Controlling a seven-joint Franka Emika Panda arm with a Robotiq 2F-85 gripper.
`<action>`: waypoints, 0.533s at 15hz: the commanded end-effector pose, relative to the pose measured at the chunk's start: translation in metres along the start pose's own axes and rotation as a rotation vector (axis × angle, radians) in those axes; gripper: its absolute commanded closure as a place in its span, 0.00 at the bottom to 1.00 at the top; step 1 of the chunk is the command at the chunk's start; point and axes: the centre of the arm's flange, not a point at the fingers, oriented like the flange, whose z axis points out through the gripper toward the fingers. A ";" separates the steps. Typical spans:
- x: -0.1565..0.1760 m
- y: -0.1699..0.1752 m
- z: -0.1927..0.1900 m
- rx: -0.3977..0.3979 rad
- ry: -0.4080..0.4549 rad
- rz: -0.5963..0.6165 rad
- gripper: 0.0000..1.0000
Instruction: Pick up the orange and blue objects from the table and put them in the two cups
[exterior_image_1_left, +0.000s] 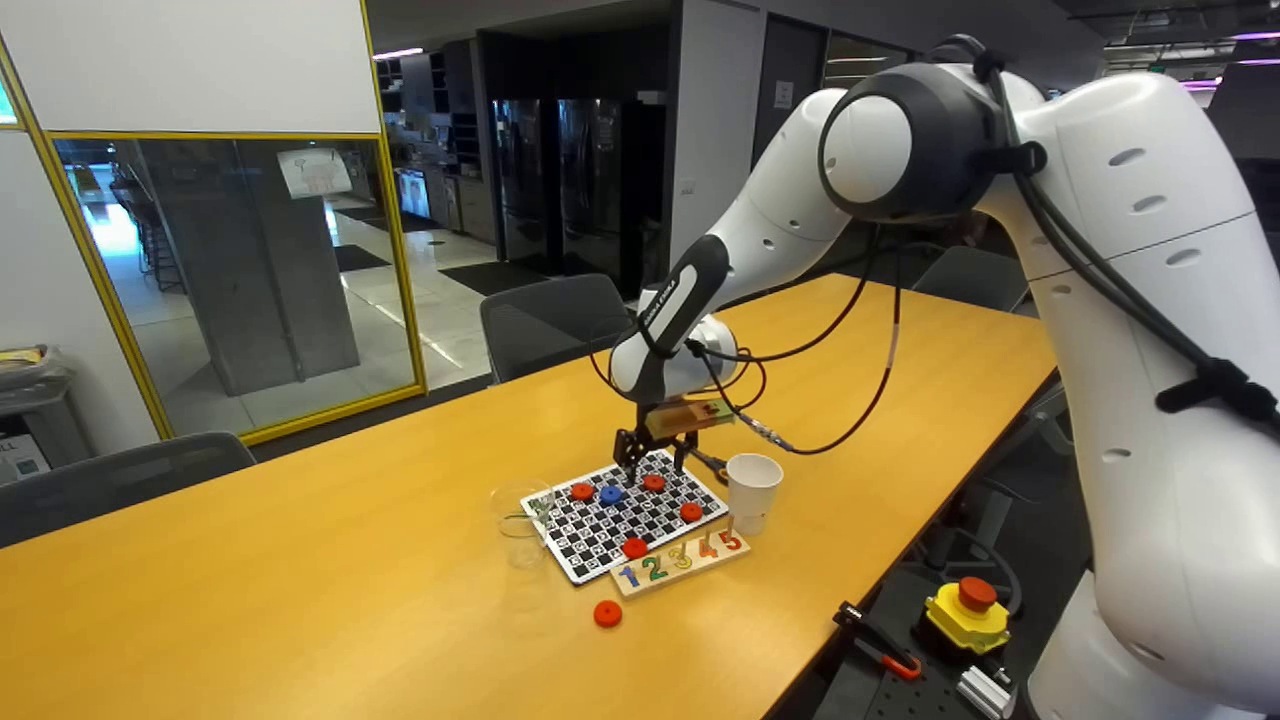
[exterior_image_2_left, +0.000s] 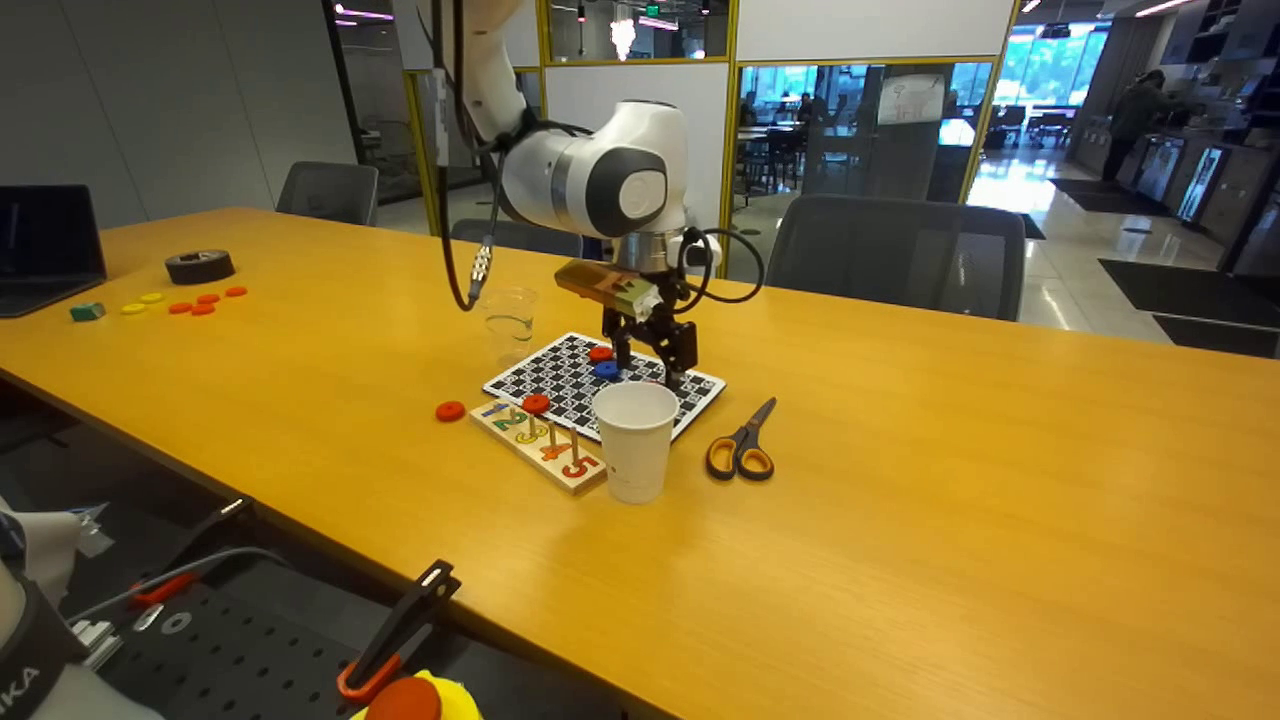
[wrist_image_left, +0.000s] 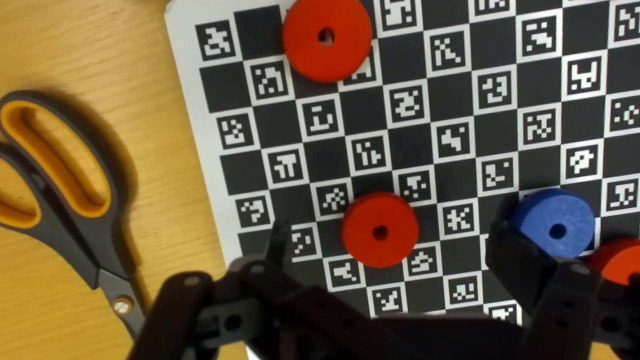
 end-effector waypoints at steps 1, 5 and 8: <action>0.013 0.001 0.004 0.017 0.013 0.039 0.00; 0.016 0.002 0.008 0.022 0.010 0.052 0.00; 0.017 0.003 0.011 0.023 0.008 0.056 0.00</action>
